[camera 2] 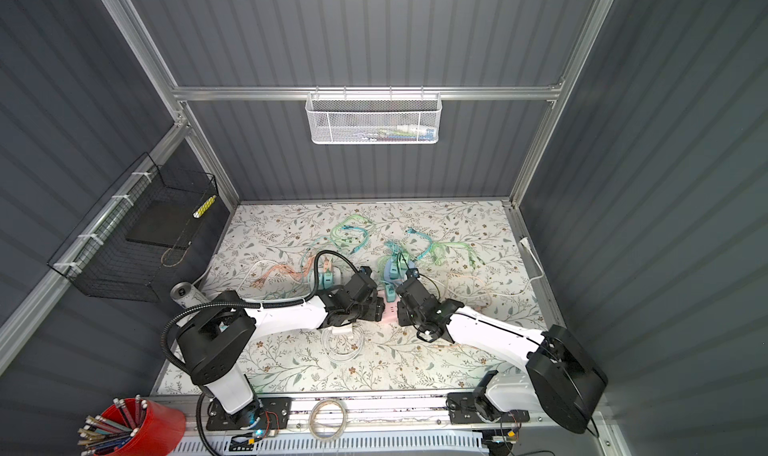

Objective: Pull the plug off the socket

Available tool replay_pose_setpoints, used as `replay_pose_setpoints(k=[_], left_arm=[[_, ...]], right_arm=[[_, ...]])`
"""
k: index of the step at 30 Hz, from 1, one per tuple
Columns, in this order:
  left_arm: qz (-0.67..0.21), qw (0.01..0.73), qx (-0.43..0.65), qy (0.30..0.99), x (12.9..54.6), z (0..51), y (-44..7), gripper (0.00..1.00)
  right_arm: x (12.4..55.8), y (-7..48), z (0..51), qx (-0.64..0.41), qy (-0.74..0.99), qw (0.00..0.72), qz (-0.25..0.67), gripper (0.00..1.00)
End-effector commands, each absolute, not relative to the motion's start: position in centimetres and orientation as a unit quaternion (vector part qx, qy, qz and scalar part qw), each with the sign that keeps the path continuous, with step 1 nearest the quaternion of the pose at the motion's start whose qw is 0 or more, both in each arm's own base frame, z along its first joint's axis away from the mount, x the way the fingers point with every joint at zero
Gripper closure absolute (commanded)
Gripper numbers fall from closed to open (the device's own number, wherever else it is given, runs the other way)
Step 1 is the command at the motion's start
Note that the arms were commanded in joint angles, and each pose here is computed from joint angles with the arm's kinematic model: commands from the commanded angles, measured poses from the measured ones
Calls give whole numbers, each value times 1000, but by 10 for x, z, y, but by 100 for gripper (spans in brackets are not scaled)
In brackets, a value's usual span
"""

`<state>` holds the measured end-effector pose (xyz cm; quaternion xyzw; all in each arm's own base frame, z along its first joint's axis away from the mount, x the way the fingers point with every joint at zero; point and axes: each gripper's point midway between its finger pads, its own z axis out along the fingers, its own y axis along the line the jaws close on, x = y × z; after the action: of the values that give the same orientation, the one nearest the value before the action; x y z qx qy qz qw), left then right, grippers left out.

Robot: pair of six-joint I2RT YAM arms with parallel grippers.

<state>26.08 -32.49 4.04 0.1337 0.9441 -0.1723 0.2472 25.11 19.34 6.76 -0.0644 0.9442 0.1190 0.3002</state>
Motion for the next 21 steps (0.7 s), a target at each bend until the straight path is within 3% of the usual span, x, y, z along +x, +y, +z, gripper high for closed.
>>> replay_pose_setpoints(k=[1, 21], left_arm=[[-95, 156, 167, 969, 220, -7, -283, 24], [-91, 173, 228, 954, 219, 13, -280, 22]], right_arm=[[253, 192, 69, -42, 936, 308, 163, 91], [230, 171, 38, 44, 938, 235, 252, 87]])
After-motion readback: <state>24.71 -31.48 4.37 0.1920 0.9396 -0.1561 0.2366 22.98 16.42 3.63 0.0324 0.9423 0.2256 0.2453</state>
